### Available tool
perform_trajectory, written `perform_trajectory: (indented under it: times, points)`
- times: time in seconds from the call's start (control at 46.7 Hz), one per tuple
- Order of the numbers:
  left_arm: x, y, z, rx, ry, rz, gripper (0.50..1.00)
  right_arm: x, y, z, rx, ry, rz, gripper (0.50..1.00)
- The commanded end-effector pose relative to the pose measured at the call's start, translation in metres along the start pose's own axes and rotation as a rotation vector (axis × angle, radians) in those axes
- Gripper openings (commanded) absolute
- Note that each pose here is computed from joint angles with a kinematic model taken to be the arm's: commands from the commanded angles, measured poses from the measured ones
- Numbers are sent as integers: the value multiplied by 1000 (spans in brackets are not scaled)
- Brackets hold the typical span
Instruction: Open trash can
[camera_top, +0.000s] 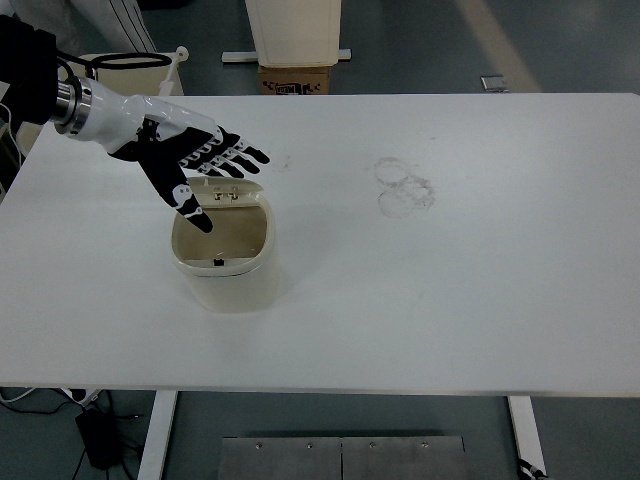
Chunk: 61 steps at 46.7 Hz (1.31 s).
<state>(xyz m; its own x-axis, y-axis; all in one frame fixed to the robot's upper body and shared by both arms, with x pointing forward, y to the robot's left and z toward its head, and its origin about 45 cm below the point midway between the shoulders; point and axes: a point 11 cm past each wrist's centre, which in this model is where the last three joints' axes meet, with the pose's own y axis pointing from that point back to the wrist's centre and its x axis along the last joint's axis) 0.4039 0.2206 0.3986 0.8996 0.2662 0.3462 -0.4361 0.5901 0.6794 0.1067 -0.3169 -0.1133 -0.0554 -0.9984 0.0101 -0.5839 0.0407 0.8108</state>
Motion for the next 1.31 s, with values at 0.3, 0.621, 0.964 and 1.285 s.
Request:
perform_trajectory:
  times: [0.3, 0.621, 0.964, 1.285]
  points:
    - [47, 35, 42, -142, 54, 143, 1000, 1, 0, 1, 1, -6, 5, 991]
    - [97, 71, 31, -220, 200, 306, 1000, 1, 2, 5, -2, -6, 4, 991]
    - [139, 109, 19, -401, 437, 431, 1000, 3, 4, 7, -7, -6, 13, 991]
    - [136, 89, -23, -561, 667, 401, 1000, 3, 4, 7, -7, -3, 15, 991]
